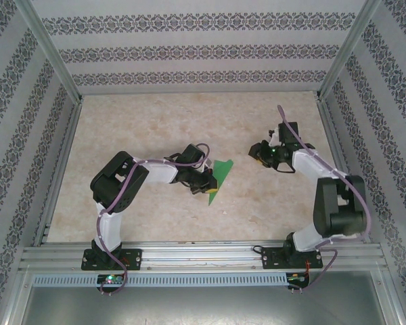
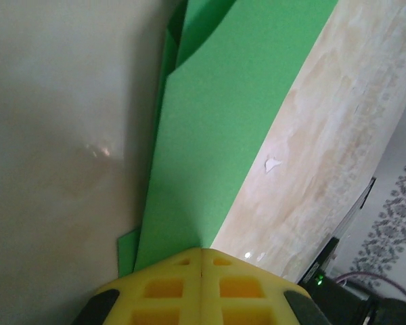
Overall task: Fold a paper plane with a square sheet of paper (fold left side to right side)
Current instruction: Fold the wing for the fifth time at the center of the table.
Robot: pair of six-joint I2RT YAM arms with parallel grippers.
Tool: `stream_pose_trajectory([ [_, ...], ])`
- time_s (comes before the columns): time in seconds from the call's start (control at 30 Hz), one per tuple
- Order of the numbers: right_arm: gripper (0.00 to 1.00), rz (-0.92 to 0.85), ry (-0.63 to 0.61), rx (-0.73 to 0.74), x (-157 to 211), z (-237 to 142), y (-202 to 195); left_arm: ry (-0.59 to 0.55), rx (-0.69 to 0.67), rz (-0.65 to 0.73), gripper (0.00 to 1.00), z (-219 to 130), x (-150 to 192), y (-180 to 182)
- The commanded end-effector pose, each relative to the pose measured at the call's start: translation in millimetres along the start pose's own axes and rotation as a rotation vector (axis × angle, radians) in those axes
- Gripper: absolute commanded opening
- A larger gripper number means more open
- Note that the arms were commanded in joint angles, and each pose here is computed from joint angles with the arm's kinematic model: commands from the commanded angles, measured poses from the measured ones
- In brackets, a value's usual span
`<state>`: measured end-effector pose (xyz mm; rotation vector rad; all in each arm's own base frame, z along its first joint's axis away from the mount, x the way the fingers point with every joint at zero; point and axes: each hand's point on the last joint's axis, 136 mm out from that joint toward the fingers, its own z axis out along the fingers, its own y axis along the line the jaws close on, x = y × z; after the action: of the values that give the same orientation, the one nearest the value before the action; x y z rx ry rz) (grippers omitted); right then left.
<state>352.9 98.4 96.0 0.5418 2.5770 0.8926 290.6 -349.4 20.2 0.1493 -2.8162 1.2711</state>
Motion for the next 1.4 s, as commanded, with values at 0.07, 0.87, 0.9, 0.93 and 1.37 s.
stream_pose_trajectory([
  [0.07,0.47,0.026,-0.059,0.068,13,-28,-18,-0.125,-0.067,-0.145,0.0,20,-21,32],
  [0.87,0.98,0.101,-0.128,0.095,45,-66,-47,-0.27,0.066,-0.182,0.0,27,-57,-7],
  [0.9,0.98,0.103,-0.122,0.095,46,-65,-48,-0.271,0.068,-0.178,0.0,27,-57,-9],
  [0.93,0.98,0.106,-0.118,0.094,46,-64,-48,-0.273,0.07,-0.172,0.0,26,-57,-11],
  [1.37,0.98,0.116,-0.085,0.107,52,-56,-56,-0.283,0.141,-0.067,0.07,11,-67,-55],
])
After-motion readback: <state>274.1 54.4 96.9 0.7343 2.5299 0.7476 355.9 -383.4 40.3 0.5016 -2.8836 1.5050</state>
